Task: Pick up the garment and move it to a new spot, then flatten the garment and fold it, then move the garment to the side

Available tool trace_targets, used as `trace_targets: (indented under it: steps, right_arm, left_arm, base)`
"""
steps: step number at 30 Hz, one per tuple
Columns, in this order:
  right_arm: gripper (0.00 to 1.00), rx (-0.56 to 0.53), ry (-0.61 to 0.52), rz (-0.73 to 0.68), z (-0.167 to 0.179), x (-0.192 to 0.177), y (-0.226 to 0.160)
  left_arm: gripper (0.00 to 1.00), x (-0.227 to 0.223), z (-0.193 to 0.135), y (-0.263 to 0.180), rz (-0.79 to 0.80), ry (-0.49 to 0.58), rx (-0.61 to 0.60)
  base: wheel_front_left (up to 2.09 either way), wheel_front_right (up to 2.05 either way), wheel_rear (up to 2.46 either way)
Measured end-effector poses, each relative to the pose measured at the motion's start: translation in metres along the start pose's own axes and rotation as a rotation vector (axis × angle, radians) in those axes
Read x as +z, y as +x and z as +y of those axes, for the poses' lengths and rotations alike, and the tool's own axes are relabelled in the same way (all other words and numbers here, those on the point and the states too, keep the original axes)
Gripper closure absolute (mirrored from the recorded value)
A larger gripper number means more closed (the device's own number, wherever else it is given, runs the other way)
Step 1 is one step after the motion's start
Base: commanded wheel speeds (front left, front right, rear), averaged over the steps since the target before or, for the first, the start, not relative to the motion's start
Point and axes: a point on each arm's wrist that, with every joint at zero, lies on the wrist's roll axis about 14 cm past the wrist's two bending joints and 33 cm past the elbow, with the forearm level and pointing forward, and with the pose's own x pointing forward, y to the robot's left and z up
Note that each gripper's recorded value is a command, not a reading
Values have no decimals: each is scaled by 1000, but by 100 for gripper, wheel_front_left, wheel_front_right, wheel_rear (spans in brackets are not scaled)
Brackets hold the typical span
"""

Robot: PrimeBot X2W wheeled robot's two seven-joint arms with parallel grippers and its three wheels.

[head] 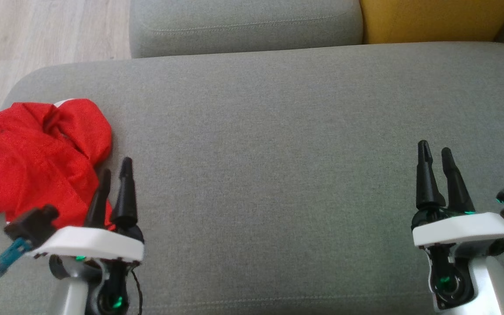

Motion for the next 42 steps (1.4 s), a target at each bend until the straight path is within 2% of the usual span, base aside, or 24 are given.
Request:
trace_targets:
  steps: [1,2,3,13,22,30,35,39,42]
  right_arm:
    - [0,0,0,0,0,0,0]
    - [0,-1,-33,-1,-1,0,0]
    - [0,1,-50,0,-1,0,0]
    - [0,18,-214,7,2,-4,-1]
    - [0,38,-326,-6,6,-3,-2]
    - [0,72,-447,-9,13,-5,-2]
    - [0,104,-528,-17,21,-5,-1]
    - [0,144,-580,-52,34,1,3]
    - [0,152,-584,-64,37,2,3]
  left_arm:
    - [0,0,0,0,0,0,0]
    - [0,-4,-1,0,16,81,1]
    - [0,-6,0,-1,25,114,8]
    - [0,-19,0,-2,64,359,36]
    - [0,-27,-13,-1,61,580,-16]
    - [0,-34,-20,-4,48,699,-54]
    - [0,-34,-25,-6,13,809,-87]
    - [0,-33,-28,-7,-4,823,-90]
    - [0,-30,-33,-6,-18,789,-94]
  base:
    - [0,0,0]
    - [0,0,0]
    - [0,0,0]
    - [0,0,0]
    - [0,0,0]
    - [0,0,0]
    - [0,0,0]
    - [0,0,0]
    - [0,0,0]
